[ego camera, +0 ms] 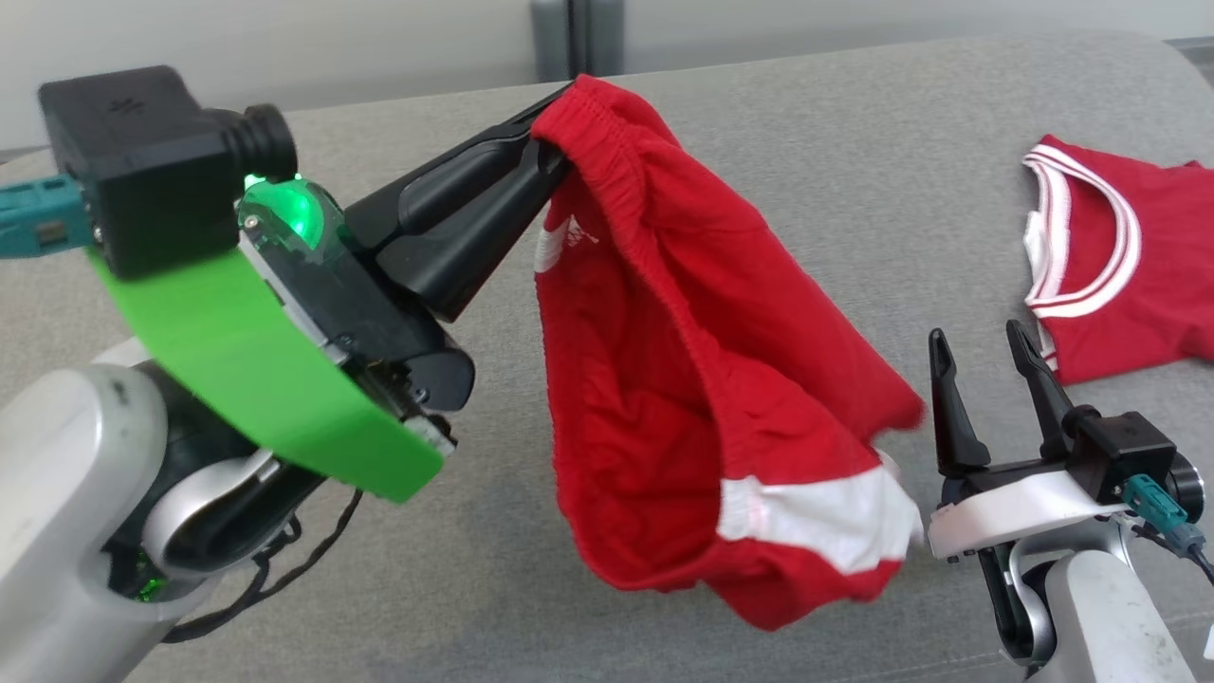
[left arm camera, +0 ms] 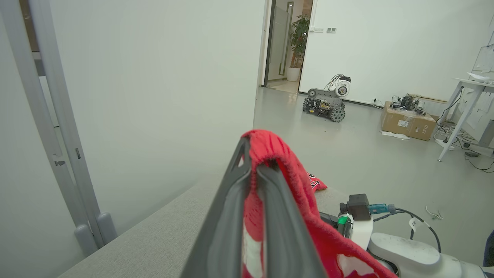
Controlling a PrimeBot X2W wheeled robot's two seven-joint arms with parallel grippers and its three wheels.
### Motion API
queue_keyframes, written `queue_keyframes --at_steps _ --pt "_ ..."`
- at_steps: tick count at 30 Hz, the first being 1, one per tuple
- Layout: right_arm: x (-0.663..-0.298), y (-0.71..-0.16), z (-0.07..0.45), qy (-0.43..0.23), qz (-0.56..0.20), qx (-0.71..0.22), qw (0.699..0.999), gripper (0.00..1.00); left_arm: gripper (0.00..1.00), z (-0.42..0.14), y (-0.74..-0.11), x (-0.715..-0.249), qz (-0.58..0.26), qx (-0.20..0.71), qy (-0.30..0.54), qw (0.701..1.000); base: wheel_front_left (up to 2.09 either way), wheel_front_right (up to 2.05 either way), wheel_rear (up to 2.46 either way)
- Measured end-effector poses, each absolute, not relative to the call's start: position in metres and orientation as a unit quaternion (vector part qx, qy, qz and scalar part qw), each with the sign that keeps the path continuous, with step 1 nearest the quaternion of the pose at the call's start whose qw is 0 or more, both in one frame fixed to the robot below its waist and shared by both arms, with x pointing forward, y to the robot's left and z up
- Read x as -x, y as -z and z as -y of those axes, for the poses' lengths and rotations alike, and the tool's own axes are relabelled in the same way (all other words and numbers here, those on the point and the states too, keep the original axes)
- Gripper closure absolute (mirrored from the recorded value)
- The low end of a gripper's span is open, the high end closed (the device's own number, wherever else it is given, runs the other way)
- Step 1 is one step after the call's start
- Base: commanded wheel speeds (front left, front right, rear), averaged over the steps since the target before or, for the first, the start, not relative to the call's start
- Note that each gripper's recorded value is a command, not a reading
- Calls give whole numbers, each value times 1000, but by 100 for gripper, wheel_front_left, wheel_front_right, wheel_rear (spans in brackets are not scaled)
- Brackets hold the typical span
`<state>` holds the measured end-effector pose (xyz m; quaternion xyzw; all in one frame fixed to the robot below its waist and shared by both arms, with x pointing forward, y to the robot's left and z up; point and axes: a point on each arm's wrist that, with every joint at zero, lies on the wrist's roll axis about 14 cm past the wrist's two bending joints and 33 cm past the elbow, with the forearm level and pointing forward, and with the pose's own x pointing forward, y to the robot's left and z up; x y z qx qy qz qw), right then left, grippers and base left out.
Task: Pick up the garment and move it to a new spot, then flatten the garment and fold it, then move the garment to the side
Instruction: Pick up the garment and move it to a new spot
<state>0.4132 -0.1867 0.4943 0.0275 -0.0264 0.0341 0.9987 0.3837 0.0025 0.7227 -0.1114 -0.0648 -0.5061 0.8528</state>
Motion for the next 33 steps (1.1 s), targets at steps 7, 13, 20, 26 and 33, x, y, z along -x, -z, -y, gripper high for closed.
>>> queue_keyframes --at_steps 7,13,20,26,33 --pt "-386 -501 222 25 34 -30 999 0 100 8 -627 -441 -59 184 430 882 0 0 0" --pt "-370 -503 237 52 34 -31 998 0 100 -38 -532 -499 -121 147 290 938 0 0 0" --pt "-365 -499 243 63 27 -28 997 0 0 -93 -485 -527 -124 147 168 967 0 0 0" --pt "-372 -497 231 44 25 -30 998 0 0 -117 -462 -518 -146 159 131 968 0 0 0" --pt "-381 -508 225 32 44 -22 998 0 0 -150 -483 -508 -89 150 103 979 0 0 0"
